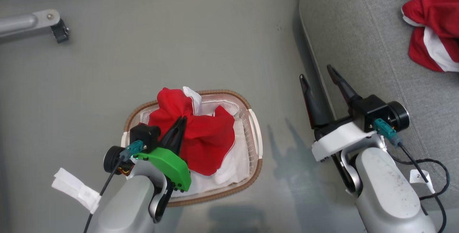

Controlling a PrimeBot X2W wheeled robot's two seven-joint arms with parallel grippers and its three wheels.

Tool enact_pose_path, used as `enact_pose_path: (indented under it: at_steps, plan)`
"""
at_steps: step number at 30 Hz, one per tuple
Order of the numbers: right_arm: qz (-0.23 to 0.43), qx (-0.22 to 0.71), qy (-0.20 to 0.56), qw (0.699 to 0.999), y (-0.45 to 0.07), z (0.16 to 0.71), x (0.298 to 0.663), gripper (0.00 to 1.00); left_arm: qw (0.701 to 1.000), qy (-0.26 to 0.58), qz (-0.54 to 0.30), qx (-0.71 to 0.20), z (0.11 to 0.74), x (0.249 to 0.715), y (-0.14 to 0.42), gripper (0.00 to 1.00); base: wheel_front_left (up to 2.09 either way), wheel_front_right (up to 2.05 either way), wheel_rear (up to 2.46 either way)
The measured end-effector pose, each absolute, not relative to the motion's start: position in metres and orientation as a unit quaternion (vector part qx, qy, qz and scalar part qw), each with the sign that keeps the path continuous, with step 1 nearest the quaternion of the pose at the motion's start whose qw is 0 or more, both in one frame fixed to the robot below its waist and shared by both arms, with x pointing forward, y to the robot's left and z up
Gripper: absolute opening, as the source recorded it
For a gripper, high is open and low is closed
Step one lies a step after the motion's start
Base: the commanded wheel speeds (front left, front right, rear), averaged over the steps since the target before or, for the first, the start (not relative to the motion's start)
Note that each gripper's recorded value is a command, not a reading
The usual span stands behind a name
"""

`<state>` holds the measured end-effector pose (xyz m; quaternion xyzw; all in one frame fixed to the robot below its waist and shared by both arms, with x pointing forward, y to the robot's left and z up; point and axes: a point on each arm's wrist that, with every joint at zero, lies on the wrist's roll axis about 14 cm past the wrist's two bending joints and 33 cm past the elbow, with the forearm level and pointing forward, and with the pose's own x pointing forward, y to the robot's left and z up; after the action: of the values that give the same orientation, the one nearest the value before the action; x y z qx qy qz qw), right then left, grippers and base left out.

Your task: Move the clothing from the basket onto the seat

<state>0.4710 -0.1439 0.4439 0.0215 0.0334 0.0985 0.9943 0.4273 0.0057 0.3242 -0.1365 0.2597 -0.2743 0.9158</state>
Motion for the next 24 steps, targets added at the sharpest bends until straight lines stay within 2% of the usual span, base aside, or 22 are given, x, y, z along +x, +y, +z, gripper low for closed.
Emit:
enact_pose_path:
  at_steps: [11, 24]
  plan:
    - [0.146, 0.014, 0.01, 0.989, -0.115, 0.474, 0.431, 1.0, 0.951, 0.095, -0.262, -0.136, 0.436, 0.428, 0.017, 0.0, 0.0, 0.0, 0.0]
    - [0.181, 0.015, -0.015, 0.983, -0.09, 0.497, 0.397, 1.0, 0.941, -0.065, -0.297, -0.146, 0.553, 0.411, 0.003, 0.0, 0.0, 0.0, 0.0]
